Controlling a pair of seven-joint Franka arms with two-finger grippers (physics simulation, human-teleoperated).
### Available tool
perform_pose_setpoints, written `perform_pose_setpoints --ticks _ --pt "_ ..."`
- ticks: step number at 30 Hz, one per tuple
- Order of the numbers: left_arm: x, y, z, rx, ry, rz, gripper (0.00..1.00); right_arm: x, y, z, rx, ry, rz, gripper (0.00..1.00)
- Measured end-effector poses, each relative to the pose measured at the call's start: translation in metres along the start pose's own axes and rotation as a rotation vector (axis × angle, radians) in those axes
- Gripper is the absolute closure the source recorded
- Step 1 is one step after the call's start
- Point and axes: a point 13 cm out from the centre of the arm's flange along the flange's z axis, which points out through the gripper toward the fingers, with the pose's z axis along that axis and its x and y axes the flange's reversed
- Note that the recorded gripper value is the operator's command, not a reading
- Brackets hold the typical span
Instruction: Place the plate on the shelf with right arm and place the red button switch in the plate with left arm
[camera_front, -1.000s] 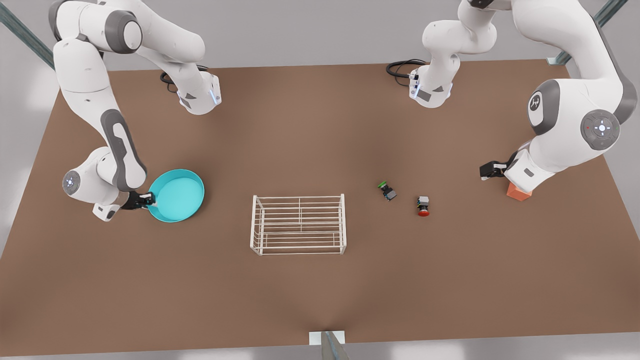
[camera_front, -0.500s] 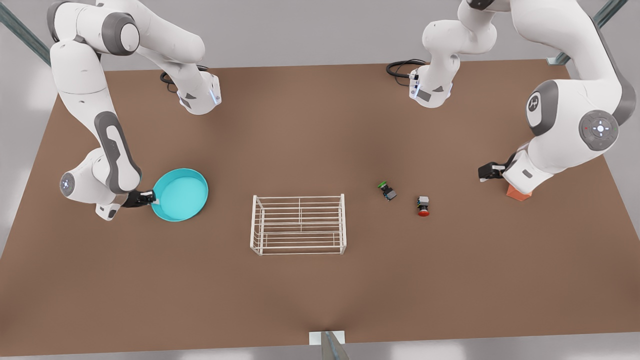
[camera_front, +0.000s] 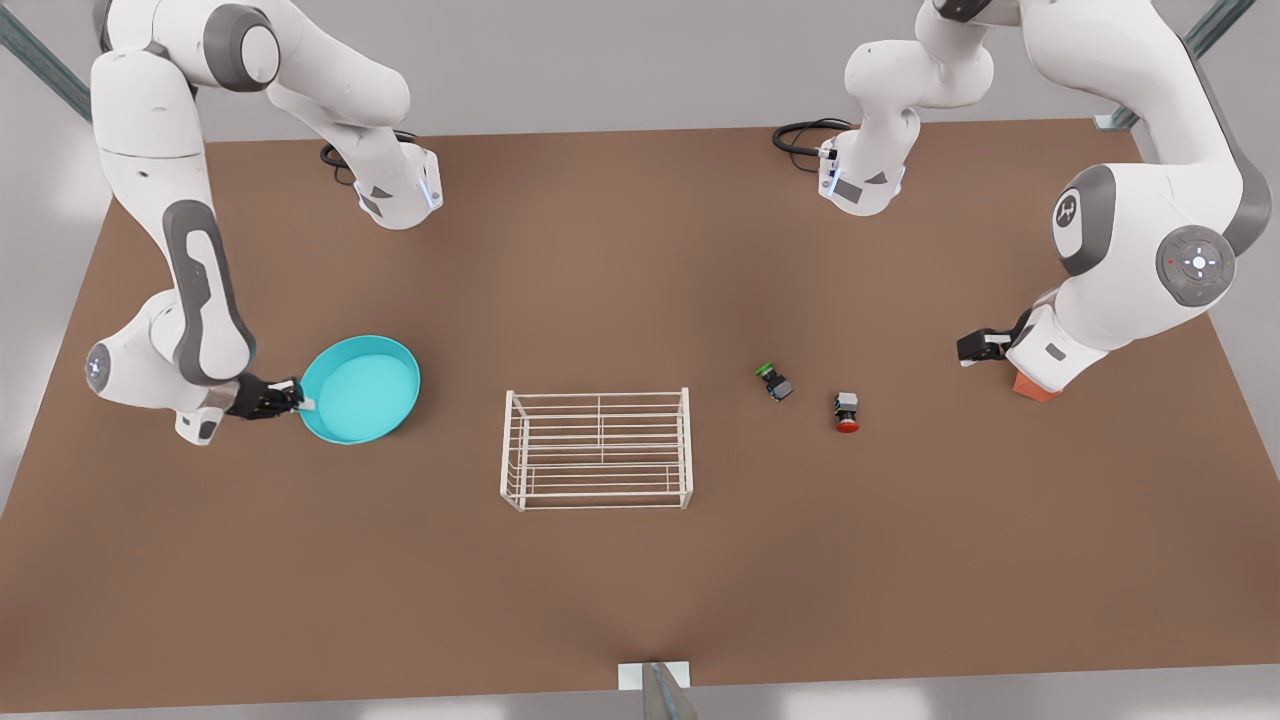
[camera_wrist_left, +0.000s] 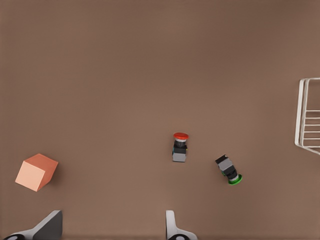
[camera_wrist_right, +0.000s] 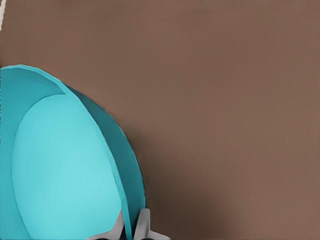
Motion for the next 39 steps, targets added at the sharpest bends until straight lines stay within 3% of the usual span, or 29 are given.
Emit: perform_pose_setpoints --ticks 7,16,24,30,34,39 --pt "0.0 0.0 0.0 -0.002 0.001 -0.006 0.0 -0.08 0.084 -0.061 -0.087 -0.076 -0.161 0.77" --pt "0.0 0.0 0.0 -0.002 0.001 -0.012 0.0 -0.153 0.228 -0.104 -0.124 -0.032 -0.343 0.76" --pt "0.003 -0.001 0.004 0.001 0.013 -0.018 0.0 -0.171 0.315 -0.08 -0.132 0.117 -0.297 0.75" --pt "0.007 -0.001 0.009 0.001 0.031 -0.021 0.0 -0.208 0.342 -0.052 -0.115 0.147 -0.185 0.76" --pt "-0.004 -0.017 0.09 -0.039 0.124 0.014 0.0 -0.227 0.352 -0.026 -0.104 0.152 -0.101 0.76" --pt "0.042 -0.05 0.252 0.0 0.189 0.005 0.0 -0.246 0.369 0.007 -0.099 0.134 0.001 0.76"
